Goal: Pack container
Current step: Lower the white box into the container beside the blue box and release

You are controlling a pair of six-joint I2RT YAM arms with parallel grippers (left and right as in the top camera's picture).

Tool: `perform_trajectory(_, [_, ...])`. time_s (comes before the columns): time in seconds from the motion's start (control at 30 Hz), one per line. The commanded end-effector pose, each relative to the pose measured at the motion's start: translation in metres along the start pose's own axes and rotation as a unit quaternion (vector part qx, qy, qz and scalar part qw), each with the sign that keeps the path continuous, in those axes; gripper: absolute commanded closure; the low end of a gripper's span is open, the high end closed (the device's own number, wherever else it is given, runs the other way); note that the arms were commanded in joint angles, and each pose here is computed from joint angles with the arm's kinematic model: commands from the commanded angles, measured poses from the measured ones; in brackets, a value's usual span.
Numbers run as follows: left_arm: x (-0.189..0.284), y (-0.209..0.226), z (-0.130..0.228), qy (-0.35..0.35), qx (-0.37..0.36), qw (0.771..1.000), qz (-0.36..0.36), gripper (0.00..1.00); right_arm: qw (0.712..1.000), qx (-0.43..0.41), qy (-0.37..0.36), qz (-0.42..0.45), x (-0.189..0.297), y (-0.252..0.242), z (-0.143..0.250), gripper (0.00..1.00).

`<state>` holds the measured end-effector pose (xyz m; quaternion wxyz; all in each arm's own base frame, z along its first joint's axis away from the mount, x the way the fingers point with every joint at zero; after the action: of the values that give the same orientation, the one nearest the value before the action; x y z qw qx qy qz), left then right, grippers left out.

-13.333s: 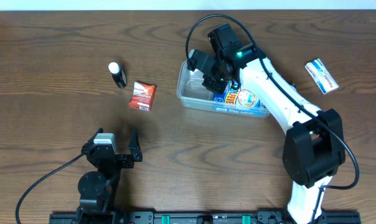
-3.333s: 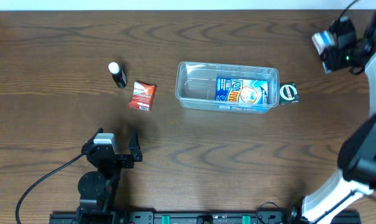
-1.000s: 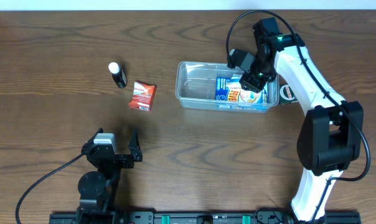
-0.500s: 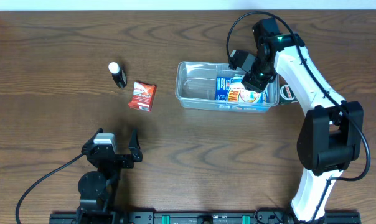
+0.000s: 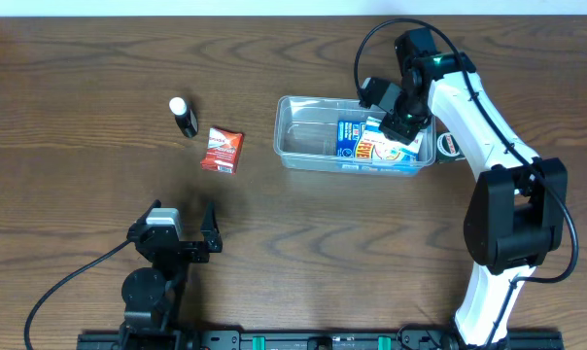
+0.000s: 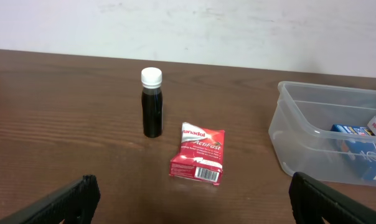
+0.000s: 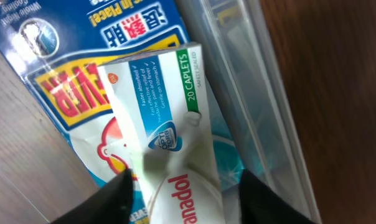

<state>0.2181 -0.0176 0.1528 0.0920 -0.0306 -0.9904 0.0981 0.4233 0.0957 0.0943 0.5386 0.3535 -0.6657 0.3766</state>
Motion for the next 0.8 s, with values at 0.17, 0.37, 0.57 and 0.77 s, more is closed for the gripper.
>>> perform_trajectory(0.17, [-0.003, 0.001, 0.013, 0.016, -0.007, 1.000, 0.001, 0.02, 0.983, -0.183, 0.006, -0.012, 0.029, 0.020, 0.002, 0.76])
perform_trajectory(0.37, [-0.003, 0.001, 0.013, 0.016, -0.007, 1.000, 0.001, 0.02, 0.960, -0.263, 0.036, -0.088, 0.031, 0.050, 0.014, 0.99])
perform_trajectory(0.57, [-0.003, 0.001, 0.013, 0.016, -0.007, 1.000, 0.001, 0.02, 0.958, -0.268, 0.038, -0.094, 0.030, 0.051, 0.017, 0.99])
perform_trajectory(0.77, [-0.003, 0.001, 0.013, 0.016, -0.007, 1.000, 0.001, 0.02, 0.959, -0.268, 0.025, -0.085, 0.019, 0.047, 0.015, 0.99])
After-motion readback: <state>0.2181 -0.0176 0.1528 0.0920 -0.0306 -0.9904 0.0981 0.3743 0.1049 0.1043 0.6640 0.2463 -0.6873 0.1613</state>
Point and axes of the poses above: each gripper's point midway between its finger pads, its own x axis back along the fingers, its own y axis along the line the jaws close on, z = x × y, the point moved 2 cm from there along x, back along the fingers, and after that the axes turned 5 degrees about x, right-handed, at the moved point
